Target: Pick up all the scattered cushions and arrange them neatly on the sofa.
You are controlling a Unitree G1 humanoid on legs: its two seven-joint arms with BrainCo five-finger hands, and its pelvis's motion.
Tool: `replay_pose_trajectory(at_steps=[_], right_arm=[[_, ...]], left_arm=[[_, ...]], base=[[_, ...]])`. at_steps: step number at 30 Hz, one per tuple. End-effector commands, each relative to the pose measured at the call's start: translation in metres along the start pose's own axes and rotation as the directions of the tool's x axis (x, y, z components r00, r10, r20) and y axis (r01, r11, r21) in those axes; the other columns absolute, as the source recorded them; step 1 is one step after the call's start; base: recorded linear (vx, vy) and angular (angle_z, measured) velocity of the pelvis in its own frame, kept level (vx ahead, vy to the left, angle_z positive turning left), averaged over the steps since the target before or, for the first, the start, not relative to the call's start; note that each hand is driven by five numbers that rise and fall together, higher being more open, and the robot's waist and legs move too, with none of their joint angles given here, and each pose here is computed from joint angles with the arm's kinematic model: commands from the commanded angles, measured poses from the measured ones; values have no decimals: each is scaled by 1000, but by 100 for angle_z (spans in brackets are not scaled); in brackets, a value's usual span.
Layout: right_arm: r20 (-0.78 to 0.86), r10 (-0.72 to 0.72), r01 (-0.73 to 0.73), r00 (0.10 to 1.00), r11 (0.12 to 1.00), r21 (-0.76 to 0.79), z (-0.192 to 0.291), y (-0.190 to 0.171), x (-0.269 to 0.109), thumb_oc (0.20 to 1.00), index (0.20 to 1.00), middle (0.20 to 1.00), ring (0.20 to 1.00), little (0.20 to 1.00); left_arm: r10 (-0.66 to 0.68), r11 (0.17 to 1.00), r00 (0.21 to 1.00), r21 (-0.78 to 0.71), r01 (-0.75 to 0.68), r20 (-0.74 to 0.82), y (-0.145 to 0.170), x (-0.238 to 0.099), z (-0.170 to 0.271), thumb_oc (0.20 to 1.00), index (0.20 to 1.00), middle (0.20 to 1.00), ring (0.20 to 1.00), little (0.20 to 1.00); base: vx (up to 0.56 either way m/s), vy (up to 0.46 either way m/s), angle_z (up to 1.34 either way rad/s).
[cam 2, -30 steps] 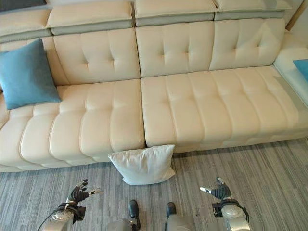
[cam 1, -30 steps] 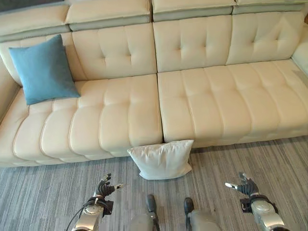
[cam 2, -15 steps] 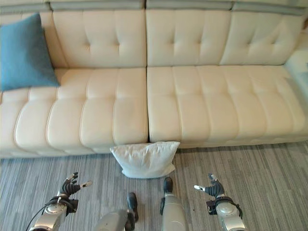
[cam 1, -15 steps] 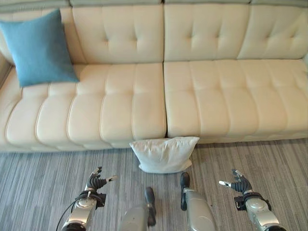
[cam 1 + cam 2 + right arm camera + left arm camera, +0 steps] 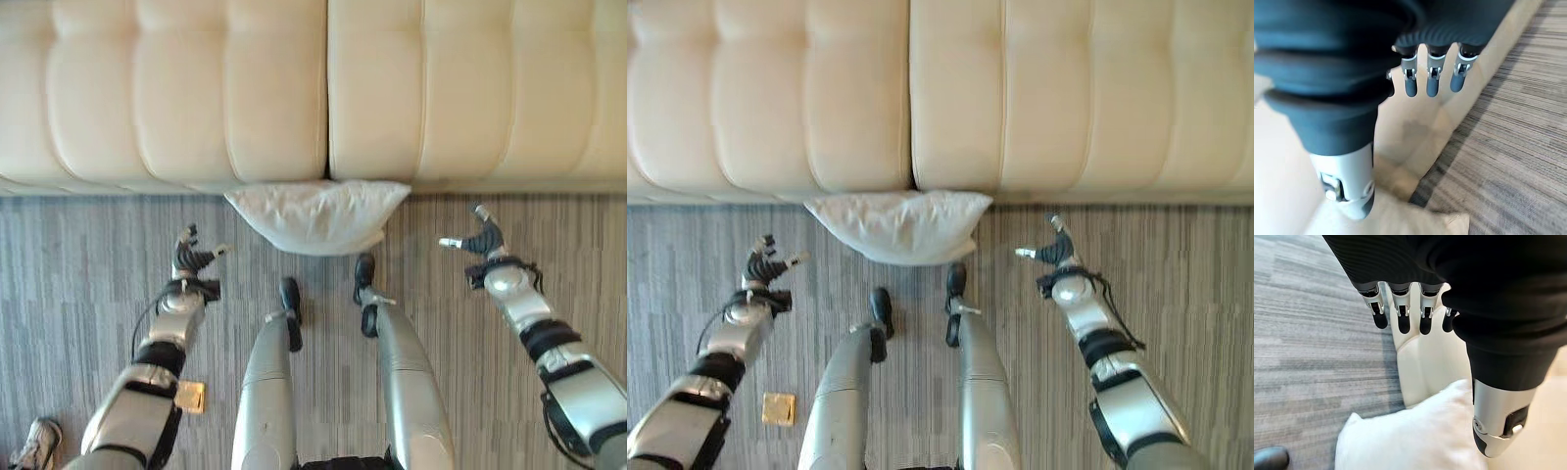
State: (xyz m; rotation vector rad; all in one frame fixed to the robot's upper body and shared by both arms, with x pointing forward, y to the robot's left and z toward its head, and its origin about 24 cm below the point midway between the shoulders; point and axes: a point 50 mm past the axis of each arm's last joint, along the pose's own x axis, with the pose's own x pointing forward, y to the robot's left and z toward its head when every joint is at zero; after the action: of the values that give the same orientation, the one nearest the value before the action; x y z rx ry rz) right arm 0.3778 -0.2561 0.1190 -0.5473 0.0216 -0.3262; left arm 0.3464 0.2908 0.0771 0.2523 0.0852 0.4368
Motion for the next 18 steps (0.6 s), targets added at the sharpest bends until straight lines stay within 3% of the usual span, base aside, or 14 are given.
replay_pose_trajectory(at_steps=[1, 4, 9, 12, 18], right_arm=[[-69, -100, 104, 993, 994, 44, -22, -19, -3, 1000, 1000, 1000, 1000, 1000], [-50, -211, 216, 976, 962, 168, 10, -43, 14, 1000, 1000, 1000, 1000, 1000], [30, -205, 197, 978, 964, 178, 42, -40, 23, 1000, 1000, 1000, 1000, 1000], [244, -34, 20, 969, 998, 59, 100, 8, 20, 1000, 1000, 1000, 1000, 1000], [494, 110, -184, 862, 978, 103, 183, 71, -9, 1000, 1000, 1000, 1000, 1000]], left_arm=[[81, 997, 997, -6, -81, -9, 21, -1, -7, 1000, 1000, 1000, 1000, 1000], [83, 996, 994, -1, -84, 75, 21, 11, 25, 1000, 1000, 1000, 1000, 1000], [16, 998, 986, 62, -27, 166, 5, 18, 57, 1000, 1000, 1000, 1000, 1000], [-101, 980, 948, 195, 42, 303, -25, 22, 106, 1000, 1000, 1000, 1000, 1000], [-176, 965, 878, 254, 64, 446, -67, 14, 160, 1000, 1000, 1000, 1000, 1000]], base=[[-30, -13, -9], [-12, -5, -4], [-2, 5, -9], [8, -17, -6], [2, -29, -2]])
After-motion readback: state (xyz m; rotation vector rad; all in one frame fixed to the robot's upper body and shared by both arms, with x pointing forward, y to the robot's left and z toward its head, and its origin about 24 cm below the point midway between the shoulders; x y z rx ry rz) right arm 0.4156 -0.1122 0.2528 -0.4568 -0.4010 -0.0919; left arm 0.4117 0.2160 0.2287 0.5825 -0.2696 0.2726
